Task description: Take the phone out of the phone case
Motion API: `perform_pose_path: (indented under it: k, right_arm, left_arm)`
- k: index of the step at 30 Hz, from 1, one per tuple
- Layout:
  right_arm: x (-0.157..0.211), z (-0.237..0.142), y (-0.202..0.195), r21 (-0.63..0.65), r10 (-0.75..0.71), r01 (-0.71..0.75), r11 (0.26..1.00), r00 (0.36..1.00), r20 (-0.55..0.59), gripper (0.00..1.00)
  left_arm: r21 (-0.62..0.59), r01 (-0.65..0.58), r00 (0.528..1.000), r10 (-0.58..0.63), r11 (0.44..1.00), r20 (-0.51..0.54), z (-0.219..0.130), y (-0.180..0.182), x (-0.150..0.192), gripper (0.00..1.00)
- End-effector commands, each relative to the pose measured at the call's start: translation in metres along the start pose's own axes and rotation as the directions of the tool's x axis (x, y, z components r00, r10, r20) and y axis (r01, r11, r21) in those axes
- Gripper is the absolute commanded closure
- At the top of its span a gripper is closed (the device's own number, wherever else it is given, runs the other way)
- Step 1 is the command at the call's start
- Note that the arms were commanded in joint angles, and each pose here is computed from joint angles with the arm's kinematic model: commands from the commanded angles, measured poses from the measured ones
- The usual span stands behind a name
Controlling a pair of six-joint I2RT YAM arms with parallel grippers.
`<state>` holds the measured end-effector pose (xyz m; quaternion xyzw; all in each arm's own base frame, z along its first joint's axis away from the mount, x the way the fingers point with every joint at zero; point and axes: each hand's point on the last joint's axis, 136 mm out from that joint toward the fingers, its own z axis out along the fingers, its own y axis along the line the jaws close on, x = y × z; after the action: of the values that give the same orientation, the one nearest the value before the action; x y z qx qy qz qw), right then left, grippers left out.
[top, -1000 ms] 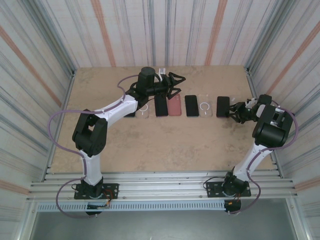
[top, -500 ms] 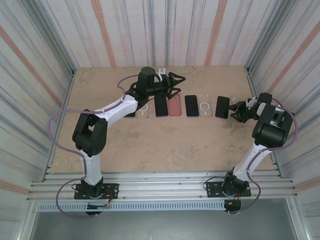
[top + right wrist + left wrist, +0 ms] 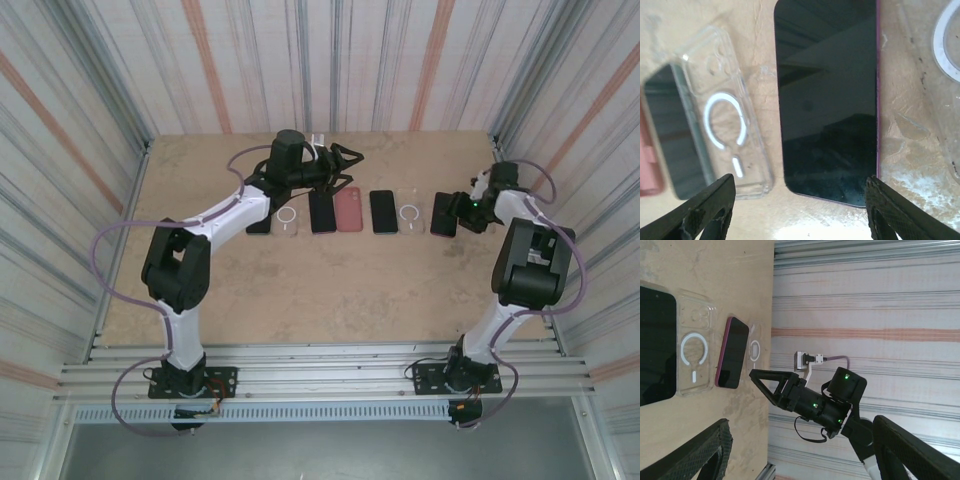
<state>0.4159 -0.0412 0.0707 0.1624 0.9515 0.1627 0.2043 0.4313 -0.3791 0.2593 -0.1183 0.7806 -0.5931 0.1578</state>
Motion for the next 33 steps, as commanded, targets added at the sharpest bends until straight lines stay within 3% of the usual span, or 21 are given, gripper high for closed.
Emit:
perform_pose_path:
  k: [1, 10, 13, 33]
  right_arm:
    - [0.002, -0.004, -0.024, 0.247, -0.185, 0.195, 0.949, 0.981, -0.064, 0.28]
    - [-0.01, 0.019, -0.021, 0.349, -0.338, 0.37, 0.861, 0.929, -0.151, 0.25]
    - [-0.012, 0.026, -0.013, 0.341, -0.364, 0.397, 0.852, 0.918, -0.16, 0.17]
    - [-0.005, 0.041, -0.018, 0.421, -0.423, 0.5, 0.756, 0.866, -0.268, 0.17]
  left_arm:
    - [0.05, -0.088, 0.996, 0.088, 0.995, 0.007, -0.02, -0.04, 0.002, 0.24]
    - [0.036, -0.098, 0.995, 0.098, 0.995, -0.001, -0.022, -0.037, 0.005, 0.23]
    - [0.036, -0.096, 0.995, 0.097, 0.995, -0.002, -0.022, -0.036, 0.005, 0.24]
    - [0.044, -0.089, 0.996, 0.09, 0.995, -0.017, -0.015, -0.033, 0.003, 0.24]
